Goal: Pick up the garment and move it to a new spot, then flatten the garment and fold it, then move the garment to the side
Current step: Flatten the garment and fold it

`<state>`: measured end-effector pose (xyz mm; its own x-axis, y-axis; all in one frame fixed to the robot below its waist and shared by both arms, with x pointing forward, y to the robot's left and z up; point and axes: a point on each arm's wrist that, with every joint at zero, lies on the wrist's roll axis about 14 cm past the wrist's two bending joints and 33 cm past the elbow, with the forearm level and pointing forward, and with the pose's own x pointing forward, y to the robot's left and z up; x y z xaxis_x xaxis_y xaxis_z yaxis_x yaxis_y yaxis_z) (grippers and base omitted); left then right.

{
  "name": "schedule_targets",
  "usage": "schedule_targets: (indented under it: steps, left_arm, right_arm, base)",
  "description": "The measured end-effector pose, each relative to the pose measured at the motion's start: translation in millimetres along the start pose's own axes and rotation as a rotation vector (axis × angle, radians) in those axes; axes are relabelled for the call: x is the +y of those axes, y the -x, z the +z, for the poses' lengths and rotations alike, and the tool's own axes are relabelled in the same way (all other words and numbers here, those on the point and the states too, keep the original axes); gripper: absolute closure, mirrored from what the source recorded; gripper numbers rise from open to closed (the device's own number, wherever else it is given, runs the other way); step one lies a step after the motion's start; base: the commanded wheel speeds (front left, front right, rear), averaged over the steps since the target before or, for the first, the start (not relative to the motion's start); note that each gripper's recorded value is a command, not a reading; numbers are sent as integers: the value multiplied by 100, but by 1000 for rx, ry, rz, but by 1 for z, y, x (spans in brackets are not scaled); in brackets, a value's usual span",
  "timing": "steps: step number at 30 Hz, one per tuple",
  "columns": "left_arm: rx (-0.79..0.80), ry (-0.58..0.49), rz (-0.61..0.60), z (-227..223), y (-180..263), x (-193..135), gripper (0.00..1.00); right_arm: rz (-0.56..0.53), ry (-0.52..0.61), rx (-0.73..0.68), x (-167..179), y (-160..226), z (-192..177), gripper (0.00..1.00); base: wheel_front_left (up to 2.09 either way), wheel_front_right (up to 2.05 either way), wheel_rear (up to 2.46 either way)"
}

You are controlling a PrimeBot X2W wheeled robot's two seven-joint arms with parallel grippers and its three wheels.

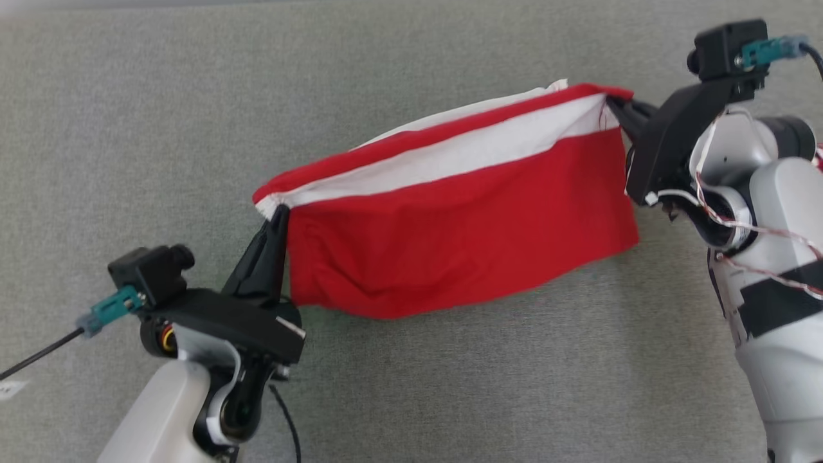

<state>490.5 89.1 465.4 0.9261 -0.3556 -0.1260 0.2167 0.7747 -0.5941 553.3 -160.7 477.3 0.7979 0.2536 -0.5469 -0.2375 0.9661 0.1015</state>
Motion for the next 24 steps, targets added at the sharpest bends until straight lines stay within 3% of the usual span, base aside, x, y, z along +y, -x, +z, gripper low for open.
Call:
schedule_targets:
  steps: [14,15,16,24]
  left_arm:
    - [1,-16,49,-5,-16,18,100]
    - [3,-20,52,-6,-16,19,70]
    - [-1,-23,54,-6,-16,20,0]
    - [-87,-65,38,11,-13,17,0]
  right_arm:
    - [-5,1,-2,2,-59,0,100]
    - [-3,-1,-1,3,-62,-1,56]
    - [2,-7,-10,5,-64,0,0]
    - [37,-10,-19,18,-60,5,0]
  base:
    - [0,0,0]
    - [0,0,0]
    - [0,0,0]
    - [0,0,0]
